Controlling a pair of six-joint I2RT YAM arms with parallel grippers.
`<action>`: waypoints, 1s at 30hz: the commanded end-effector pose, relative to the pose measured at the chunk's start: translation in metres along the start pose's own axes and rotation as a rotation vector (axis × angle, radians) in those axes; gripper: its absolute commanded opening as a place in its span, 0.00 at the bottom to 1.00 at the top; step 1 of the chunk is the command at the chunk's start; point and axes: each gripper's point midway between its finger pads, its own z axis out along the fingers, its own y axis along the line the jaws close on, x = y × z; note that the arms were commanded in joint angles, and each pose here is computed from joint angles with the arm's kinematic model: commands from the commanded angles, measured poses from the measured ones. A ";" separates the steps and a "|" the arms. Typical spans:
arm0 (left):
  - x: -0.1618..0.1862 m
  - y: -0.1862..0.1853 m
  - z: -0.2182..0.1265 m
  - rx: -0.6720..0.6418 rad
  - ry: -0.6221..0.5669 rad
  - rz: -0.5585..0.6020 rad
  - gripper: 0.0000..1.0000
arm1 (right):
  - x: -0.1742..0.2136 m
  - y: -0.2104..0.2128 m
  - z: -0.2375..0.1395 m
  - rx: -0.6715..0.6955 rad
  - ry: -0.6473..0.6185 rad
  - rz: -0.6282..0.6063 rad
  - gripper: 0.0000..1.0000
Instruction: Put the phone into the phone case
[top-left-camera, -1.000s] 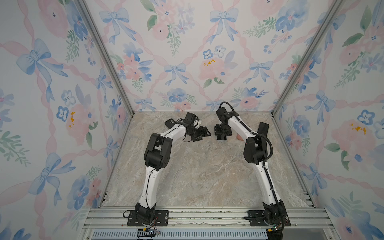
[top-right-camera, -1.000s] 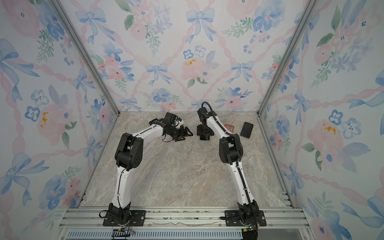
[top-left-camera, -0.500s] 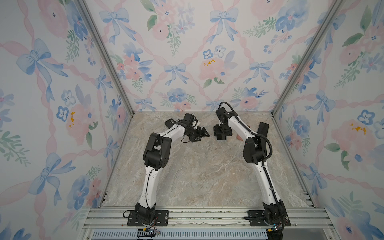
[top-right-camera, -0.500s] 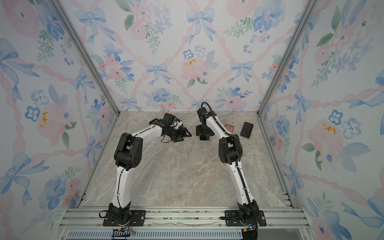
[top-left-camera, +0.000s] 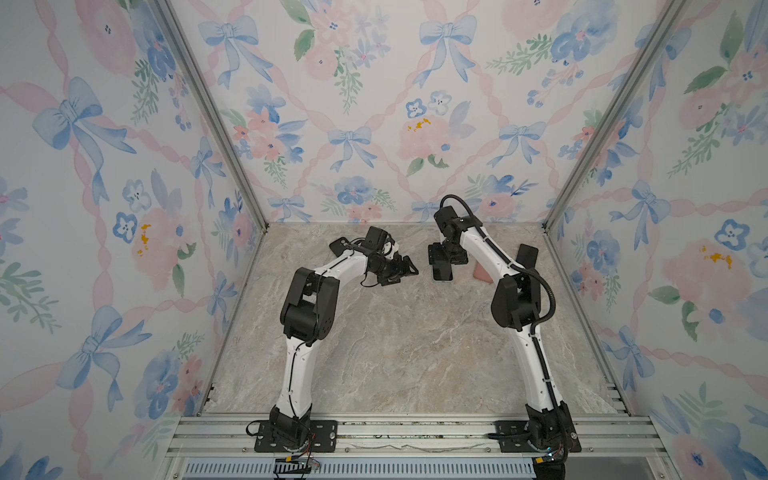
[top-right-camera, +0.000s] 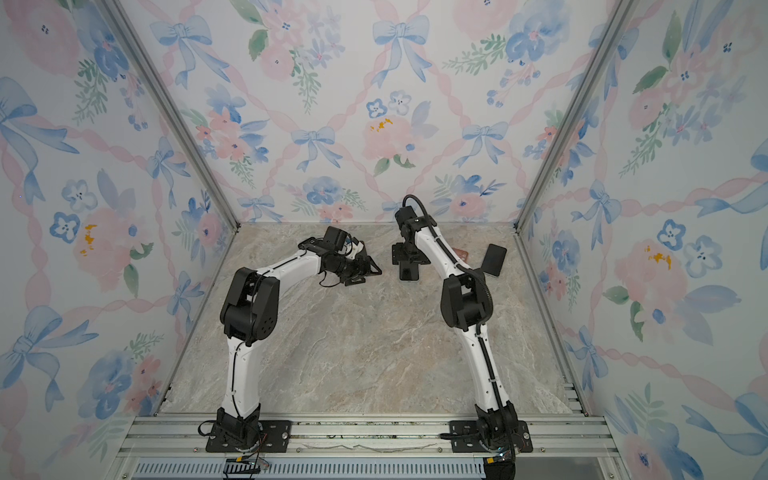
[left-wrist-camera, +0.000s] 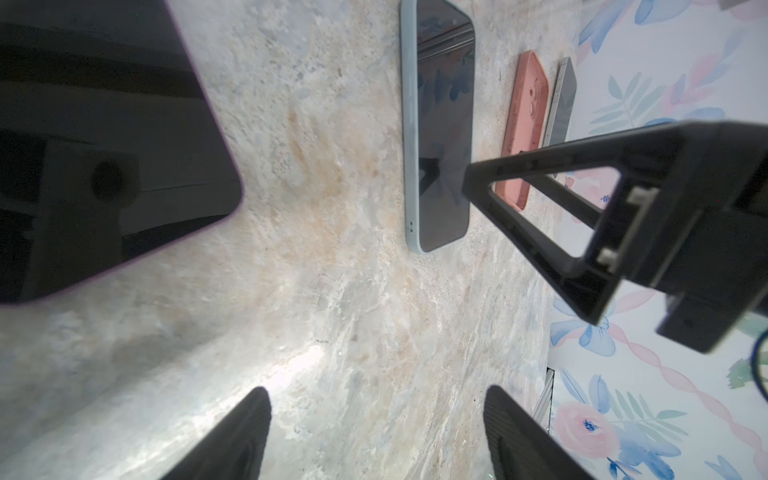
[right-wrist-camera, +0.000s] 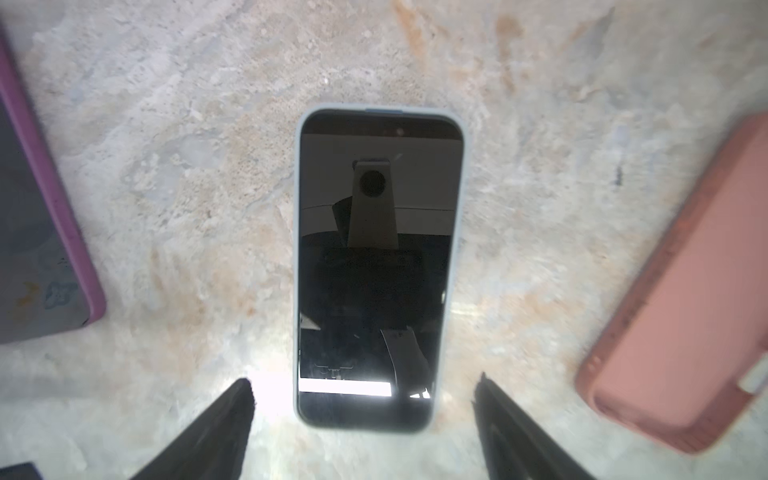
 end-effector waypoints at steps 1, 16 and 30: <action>0.014 -0.020 -0.004 0.008 0.018 0.066 0.82 | -0.012 -0.036 -0.043 -0.002 -0.078 0.061 0.81; 0.044 -0.045 0.025 0.058 0.109 0.104 0.81 | 0.022 -0.179 0.017 0.029 -0.028 0.375 0.57; 0.047 -0.040 0.028 0.052 0.120 0.092 0.81 | 0.025 -0.193 0.059 0.003 0.022 0.429 0.39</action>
